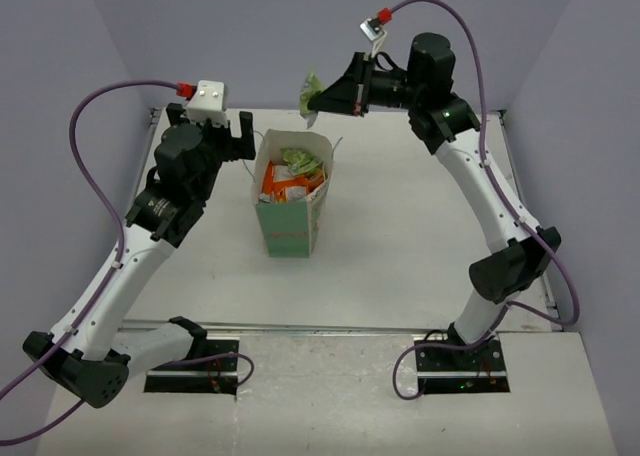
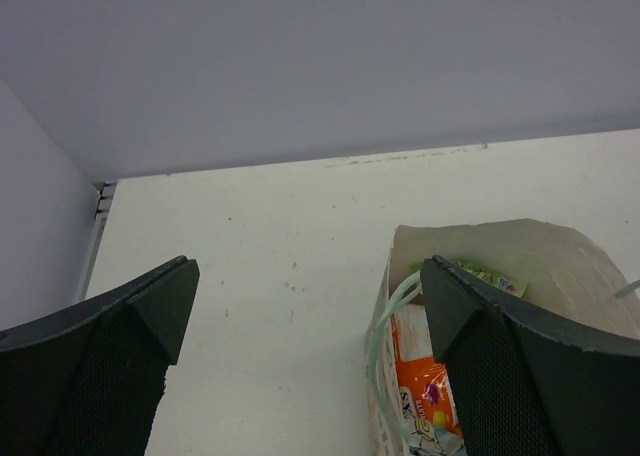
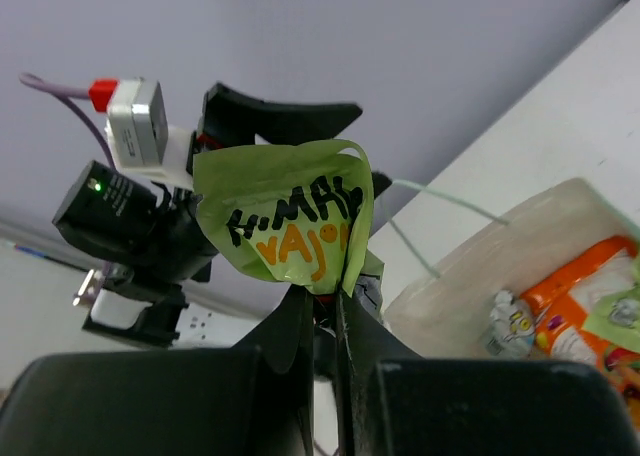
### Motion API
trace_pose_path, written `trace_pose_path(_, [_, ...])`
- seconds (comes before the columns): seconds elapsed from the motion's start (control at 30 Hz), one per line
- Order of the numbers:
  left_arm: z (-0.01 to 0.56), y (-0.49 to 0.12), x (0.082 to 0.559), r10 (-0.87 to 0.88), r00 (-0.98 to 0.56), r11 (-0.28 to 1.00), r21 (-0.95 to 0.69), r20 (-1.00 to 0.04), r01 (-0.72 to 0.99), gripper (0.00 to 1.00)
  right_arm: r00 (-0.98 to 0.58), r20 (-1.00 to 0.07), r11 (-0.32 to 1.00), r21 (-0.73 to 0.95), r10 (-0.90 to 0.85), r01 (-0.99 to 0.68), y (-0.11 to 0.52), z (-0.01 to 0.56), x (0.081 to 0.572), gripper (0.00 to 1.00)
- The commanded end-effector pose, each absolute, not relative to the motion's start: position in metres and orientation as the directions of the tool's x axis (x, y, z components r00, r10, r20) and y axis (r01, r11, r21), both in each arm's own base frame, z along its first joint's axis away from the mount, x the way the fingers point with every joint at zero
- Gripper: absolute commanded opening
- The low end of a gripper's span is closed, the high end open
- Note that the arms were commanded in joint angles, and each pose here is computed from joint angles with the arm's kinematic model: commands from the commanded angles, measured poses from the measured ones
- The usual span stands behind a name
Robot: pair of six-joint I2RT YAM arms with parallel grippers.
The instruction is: Place the snacks into the paper bag
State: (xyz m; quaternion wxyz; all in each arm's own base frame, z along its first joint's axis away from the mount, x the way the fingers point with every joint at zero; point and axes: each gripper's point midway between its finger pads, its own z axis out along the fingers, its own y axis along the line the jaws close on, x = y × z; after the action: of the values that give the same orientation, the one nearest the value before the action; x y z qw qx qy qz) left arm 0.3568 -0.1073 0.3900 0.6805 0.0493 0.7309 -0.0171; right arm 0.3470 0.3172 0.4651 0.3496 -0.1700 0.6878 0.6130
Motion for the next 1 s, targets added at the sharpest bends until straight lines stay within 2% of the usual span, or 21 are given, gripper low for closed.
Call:
trace_pose_path(0.0, [0.415, -0.096, 0.356, 0.036, 0.012, 0.998, 0.036, -0.999, 0.049, 1.0, -0.743, -0.662, 0.114, 0.749, 0.099, -0.653, 0.332, 0.462, 0.324, 0.0])
trace_pose_path(0.23, [0.424, -0.088, 0.357, 0.02, 0.042, 1.0, 0.021, -0.999, 0.009, 1.0, -0.767, -0.641, 0.136, 0.759, -0.013, -0.637, 0.346, 0.432, 0.312, 0.0])
trace_pose_path(0.27, [0.426, -0.088, 0.356, 0.018, 0.047, 1.0, 0.018, -0.999, 0.012, 1.0, -0.77, -0.638, 0.136, 0.761, -0.016, -0.634, 0.347, 0.43, 0.313, 0.04])
trace_pose_path(0.3, [0.427, -0.089, 0.356, 0.016, 0.05, 1.0, 0.017, -0.999, 0.017, 1.0, -0.77, -0.637, 0.131, 0.762, -0.021, -0.634, 0.347, 0.429, 0.311, 0.17])
trace_pose_path(0.33, [0.429, -0.088, 0.355, 0.014, 0.056, 1.0, 0.015, -0.998, 0.018, 1.0, -0.77, -0.638, 0.128, 0.762, -0.023, -0.635, 0.346, 0.429, 0.311, 0.38])
trace_pose_path(0.37, [0.43, -0.089, 0.354, 0.012, 0.059, 1.0, 0.014, -0.998, 0.021, 1.0, -0.766, -0.642, 0.125, 0.758, -0.025, -0.64, 0.346, 0.429, 0.31, 0.7])
trace_pose_path(0.43, [0.432, -0.088, 0.352, 0.01, 0.065, 1.0, 0.012, -0.998, 0.027, 1.0, -0.754, -0.657, 0.119, 0.747, -0.015, -0.654, 0.345, 0.434, 0.309, 0.87])
trace_pose_path(0.5, [0.435, -0.09, 0.351, 0.006, 0.072, 0.999, 0.009, -0.997, 0.04, 1.0, -0.738, -0.675, 0.117, 0.733, 0.0, -0.67, 0.345, 0.44, 0.31, 0.98])
trace_pose_path(0.73, [0.438, -0.093, 0.348, 0.002, 0.081, 0.998, 0.007, -0.997, 0.061, 1.0, -0.688, -0.723, 0.196, 0.686, 0.067, -0.701, 0.337, 0.449, 0.314, 0.99])
trace_pose_path(0.97, [0.446, -0.095, 0.346, -0.005, 0.097, 0.997, 0.003, -0.995, 0.078, 1.0, -0.48, -0.857, 0.369, 0.514, 0.188, -0.774, 0.308, 0.479, 0.327, 0.99])
